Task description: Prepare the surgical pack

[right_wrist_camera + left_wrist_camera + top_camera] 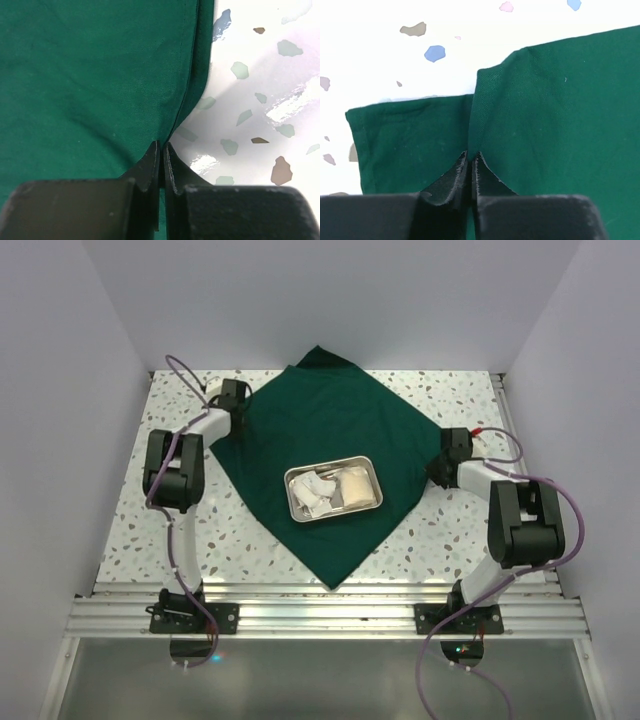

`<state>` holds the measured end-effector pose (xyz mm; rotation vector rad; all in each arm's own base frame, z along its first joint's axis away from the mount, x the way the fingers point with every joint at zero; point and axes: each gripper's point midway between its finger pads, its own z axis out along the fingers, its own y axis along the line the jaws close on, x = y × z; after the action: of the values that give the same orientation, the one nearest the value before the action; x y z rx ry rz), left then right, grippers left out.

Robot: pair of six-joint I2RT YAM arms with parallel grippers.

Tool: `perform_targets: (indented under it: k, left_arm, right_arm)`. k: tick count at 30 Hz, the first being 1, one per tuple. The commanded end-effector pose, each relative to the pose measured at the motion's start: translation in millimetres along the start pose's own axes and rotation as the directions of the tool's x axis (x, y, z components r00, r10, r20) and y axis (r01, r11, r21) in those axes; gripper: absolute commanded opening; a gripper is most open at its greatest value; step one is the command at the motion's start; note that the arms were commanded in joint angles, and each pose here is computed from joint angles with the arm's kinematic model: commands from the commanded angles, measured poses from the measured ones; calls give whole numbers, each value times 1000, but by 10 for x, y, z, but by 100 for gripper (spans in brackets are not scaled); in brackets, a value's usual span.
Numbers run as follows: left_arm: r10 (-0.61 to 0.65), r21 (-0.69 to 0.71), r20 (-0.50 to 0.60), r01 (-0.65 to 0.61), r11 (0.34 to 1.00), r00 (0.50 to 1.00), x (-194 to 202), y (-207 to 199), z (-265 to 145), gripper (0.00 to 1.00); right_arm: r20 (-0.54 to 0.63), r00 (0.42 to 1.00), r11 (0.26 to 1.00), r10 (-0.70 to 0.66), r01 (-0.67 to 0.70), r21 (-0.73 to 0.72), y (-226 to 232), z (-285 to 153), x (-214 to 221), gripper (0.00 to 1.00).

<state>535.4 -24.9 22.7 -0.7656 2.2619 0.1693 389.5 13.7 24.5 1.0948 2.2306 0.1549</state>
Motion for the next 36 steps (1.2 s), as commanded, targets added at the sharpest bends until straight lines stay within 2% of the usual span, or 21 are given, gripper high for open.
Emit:
perform_targets:
  k: [1,3,4,5,6,8,9,10,11,13,14,15,16,17,20,22,24,27,31,36]
  left_arm:
    - [76,-74,-41,-78,994,996,-10,300,-52,15]
    - [86,-85,-23,-88,992,996,-42,374,-140,33]
    - [78,-85,5,-77,993,997,-153,396,-271,38]
    - [77,-109,1,-77,991,997,-115,487,-321,46]
    - [67,-131,18,-64,989,998,-150,555,-389,61]
    - [54,-134,42,-48,990,998,-190,641,-566,74]
    - [52,-136,56,-44,990,997,-223,669,-623,75]
    - [46,-125,75,-37,991,996,-279,696,-738,76]
    - [47,-120,83,-37,992,995,-302,708,-798,76]
    - [47,-88,112,-37,995,993,-395,703,-1001,76]
    - [67,-76,106,-59,995,992,-316,691,-1053,76]
    - [83,-48,104,-78,996,991,-293,655,-1122,76]
    - [79,-7,122,-78,997,989,-329,614,-1258,76]
    - [92,48,96,-97,994,991,-176,552,-1281,76]
    - [104,194,83,-118,974,991,6,469,-1423,76]
    - [116,305,48,-125,944,992,220,418,-1540,76]
    - [112,411,59,-127,903,992,285,291,-1643,79]
    - [107,464,73,-129,877,992,424,304,-1713,80]
    - [126,482,54,-136,865,991,666,340,-1653,80]
    - [110,524,64,-127,842,992,739,296,-1645,79]
  right_arm:
    - [40,999,999,-36,37,-28,114,-134,-155,7]
    - [55,997,998,-57,59,-32,121,-189,-198,15]
    - [62,995,996,-78,80,-38,135,-218,-225,29]
    - [74,993,995,-87,91,-46,163,-276,-266,34]
    - [75,991,993,-107,110,-45,178,-318,-260,39]
    - [131,973,980,-190,196,-32,274,-451,-377,50]
    - [116,959,965,-258,260,-9,313,-537,-264,51]
    - [163,938,951,-307,310,8,423,-648,-380,57]
    - [164,925,938,-342,347,-5,499,-717,-350,57]
    - [164,885,887,-435,452,-89,716,-823,-214,58]
    - [159,874,866,-458,480,-139,794,-847,-154,59]
    - [138,856,815,-498,516,-264,971,-886,6,60]
    - [128,849,796,-513,526,-298,1020,-890,62,61]
    - [109,842,783,-529,533,-321,1043,-886,127,61]
    - [55,798,722,-600,570,-393,1165,-854,331,60]
    - [24,742,667,-669,615,-420,1226,-835,514,55]
    - [21,685,612,-728,664,-429,1295,-856,673,51]
    - [-18,622,556,-783,686,-471,1327,-808,952,51]
    - [-48,576,531,-816,713,-458,1251,-716,1146,52]
    - [-80,566,549,-821,744,-381,1137,-651,1139,49]
